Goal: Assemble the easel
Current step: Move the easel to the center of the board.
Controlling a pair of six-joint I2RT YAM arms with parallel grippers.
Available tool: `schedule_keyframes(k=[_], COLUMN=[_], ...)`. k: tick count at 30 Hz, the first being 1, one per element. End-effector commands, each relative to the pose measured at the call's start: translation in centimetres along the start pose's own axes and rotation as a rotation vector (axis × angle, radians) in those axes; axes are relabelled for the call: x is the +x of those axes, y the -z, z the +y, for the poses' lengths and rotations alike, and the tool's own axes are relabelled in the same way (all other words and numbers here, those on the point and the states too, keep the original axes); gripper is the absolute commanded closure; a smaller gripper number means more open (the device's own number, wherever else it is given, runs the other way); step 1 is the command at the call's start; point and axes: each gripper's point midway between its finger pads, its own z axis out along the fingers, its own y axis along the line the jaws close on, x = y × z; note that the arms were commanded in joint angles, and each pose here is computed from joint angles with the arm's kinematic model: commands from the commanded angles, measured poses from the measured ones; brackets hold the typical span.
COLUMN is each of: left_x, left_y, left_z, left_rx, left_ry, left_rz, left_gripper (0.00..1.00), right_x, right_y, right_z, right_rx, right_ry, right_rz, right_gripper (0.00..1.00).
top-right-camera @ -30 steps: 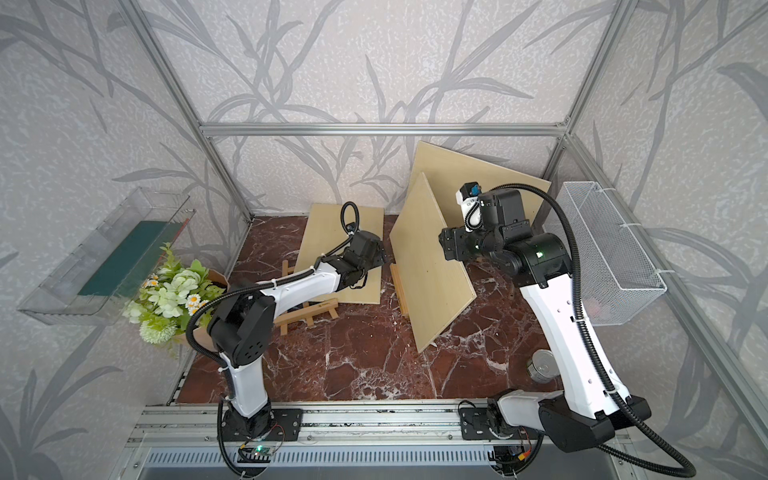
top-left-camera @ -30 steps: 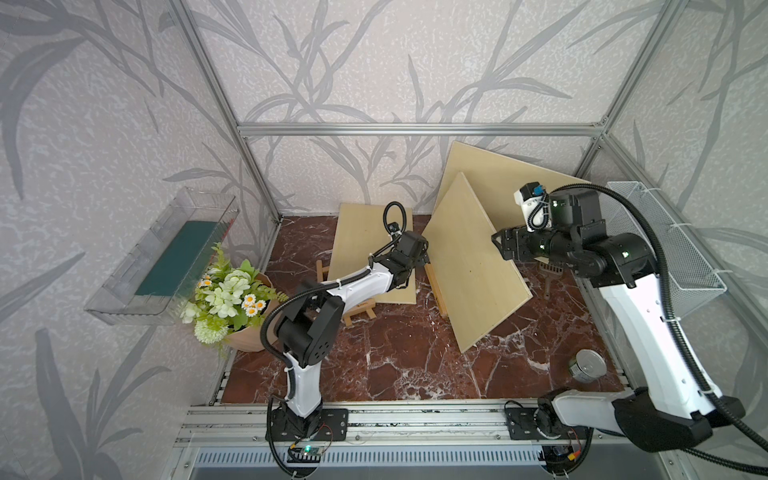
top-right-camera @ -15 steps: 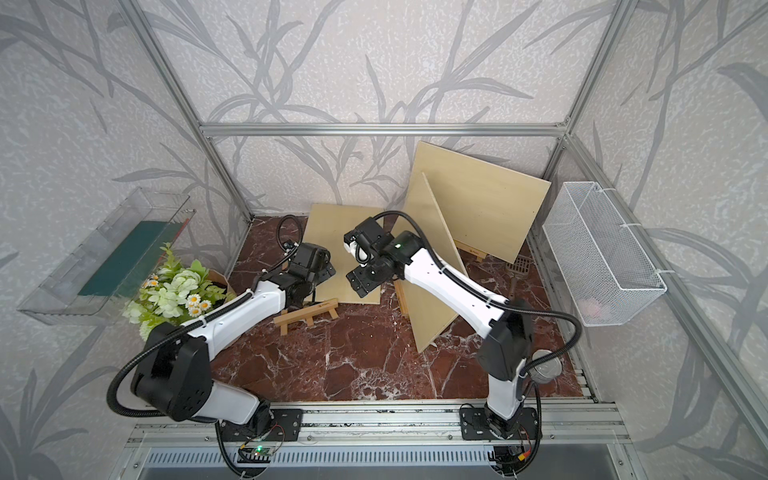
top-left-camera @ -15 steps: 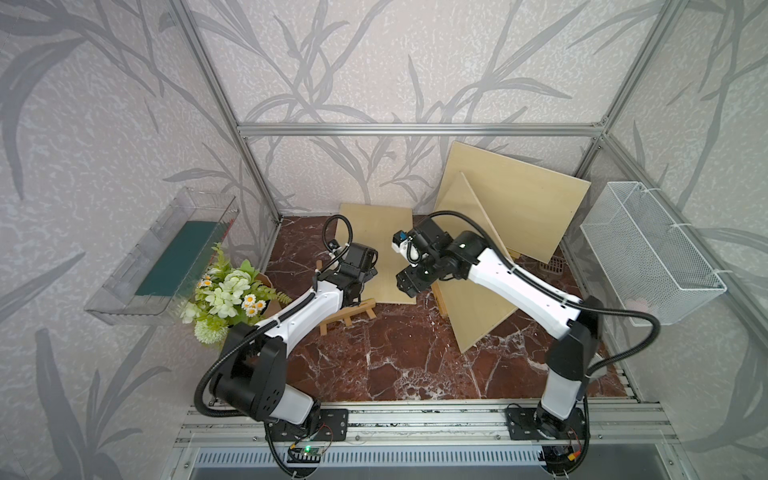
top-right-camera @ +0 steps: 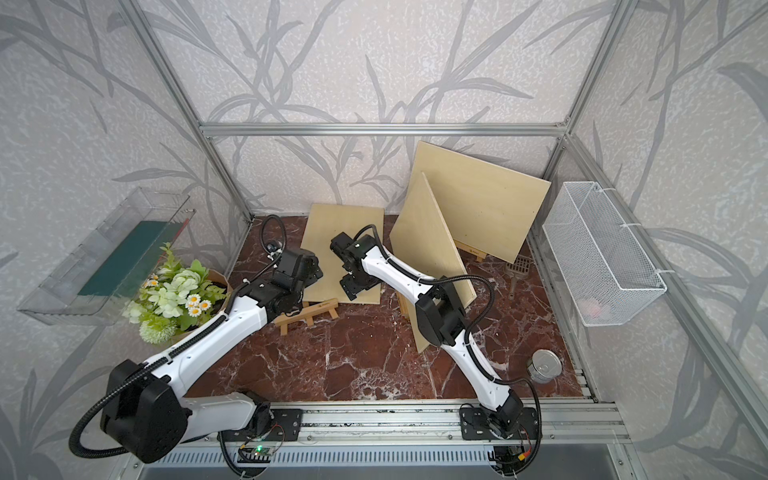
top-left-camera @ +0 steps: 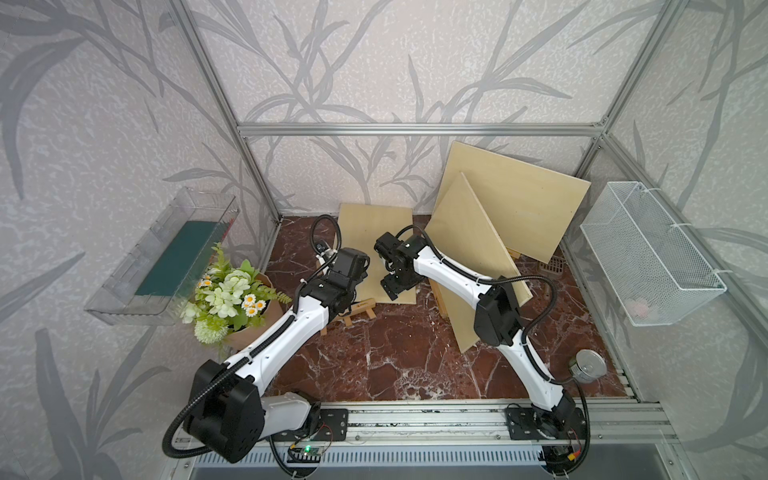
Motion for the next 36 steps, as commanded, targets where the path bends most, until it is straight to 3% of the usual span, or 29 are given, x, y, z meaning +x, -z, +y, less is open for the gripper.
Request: schedule_keyframes(k=[1,22,36], left_x=[-0.9,-0.3,0.1], left_y=[0.7,0.0,-0.3], left_z=[0.9,-1.5,-2.5], left_rx=[-0.03,0.001,0.021], left_ry=[-0.004,-0.043,-0.083], left_rz=[-0.054,-0.044,-0.021], left_gripper=[0.07,0.07,0.07], right_x=[1.1,8.3,8.0], right_y=[0.3,-0.9,-0.4], right_z=[-2.2,-13.5,-12.5], right_rx=[0.057,0.074,0.003], right_ry=[-0.054,-0.367,-0.386], right_rz=[0.044,0.078,0.049], right_gripper=[0.18,0.18,0.18])
